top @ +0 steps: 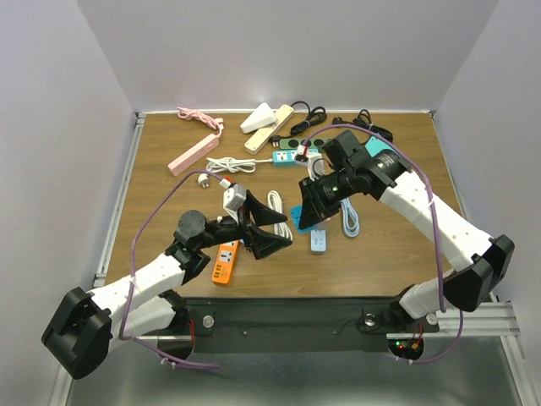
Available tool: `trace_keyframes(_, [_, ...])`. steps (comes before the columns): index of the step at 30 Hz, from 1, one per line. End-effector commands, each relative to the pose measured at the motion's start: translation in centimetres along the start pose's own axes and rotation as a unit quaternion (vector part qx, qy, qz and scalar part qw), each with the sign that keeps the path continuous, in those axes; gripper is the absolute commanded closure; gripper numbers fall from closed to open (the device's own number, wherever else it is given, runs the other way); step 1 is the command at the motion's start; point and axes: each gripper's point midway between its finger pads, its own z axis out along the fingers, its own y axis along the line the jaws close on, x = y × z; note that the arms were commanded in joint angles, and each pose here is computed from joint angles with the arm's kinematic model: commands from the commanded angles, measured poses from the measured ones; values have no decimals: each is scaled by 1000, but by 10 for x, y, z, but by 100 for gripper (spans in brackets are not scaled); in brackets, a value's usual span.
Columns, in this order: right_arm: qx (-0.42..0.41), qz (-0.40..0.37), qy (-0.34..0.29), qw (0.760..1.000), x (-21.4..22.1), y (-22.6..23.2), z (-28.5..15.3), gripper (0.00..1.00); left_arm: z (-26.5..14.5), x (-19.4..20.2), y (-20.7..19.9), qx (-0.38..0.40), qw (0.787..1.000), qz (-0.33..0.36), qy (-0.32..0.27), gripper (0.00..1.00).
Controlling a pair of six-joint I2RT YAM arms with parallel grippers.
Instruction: Insert the plug
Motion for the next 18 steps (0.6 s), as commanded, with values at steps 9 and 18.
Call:
trace_keyframes(9, [-170,-106,-40,979,3,69,-33,99,-1,-20,-24,51,998,15,-33,8])
trace_keyframes(18, [-207,-116,-26,971,13,73,-29,100,1,-31,-47,122,991,-5,-61,14])
